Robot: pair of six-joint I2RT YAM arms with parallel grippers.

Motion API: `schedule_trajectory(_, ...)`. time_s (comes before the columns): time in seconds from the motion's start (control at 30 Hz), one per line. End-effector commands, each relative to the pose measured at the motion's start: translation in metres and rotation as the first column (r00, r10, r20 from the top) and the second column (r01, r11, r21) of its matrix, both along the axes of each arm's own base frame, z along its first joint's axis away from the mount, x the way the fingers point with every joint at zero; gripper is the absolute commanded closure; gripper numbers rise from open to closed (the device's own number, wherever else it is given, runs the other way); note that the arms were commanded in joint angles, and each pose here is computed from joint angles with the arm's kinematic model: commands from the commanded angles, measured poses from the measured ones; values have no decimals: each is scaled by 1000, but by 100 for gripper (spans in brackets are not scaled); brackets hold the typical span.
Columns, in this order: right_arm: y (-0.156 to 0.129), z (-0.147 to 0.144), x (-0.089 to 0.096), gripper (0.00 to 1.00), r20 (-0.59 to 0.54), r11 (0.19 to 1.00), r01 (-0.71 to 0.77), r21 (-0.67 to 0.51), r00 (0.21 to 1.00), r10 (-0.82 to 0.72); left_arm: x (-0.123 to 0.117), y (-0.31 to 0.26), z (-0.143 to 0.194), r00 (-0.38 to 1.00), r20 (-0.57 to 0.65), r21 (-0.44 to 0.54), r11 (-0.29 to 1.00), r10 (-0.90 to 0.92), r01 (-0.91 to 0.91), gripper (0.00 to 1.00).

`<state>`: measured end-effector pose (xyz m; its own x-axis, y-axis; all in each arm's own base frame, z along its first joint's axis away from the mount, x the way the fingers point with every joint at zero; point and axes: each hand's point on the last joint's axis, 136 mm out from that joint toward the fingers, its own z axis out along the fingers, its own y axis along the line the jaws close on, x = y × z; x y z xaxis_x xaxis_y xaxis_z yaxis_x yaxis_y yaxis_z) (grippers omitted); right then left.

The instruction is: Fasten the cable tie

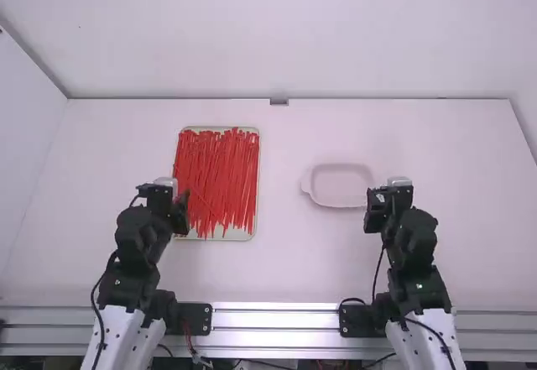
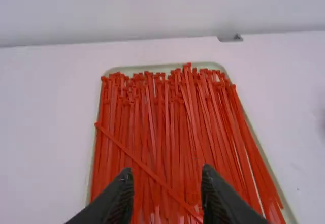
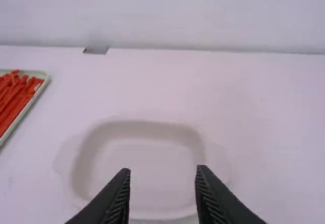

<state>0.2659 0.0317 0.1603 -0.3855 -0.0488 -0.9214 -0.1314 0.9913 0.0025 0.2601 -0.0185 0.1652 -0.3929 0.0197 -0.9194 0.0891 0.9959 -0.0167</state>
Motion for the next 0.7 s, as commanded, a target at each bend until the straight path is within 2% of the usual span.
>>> schedule_trajectory(0.0, 2, 13, 8, 61, -5, 1000, 7, 3, 1000, -7, 6, -6, 11, 1000, -15, -11, 1000, -21, 21, 61)
schedule_trajectory(0.37, 18, 7, 44, 39, -170, 999, 8, 40, 985, -1, 32, -20, 13, 976, -203, -39, 997, -78, 72, 39)
schedule_trajectory(0.67, 54, 2, 76, 23, -239, 989, -143, -29, 962, 132, 58, -34, 9, 937, -326, -71, 992, -121, 103, 23)
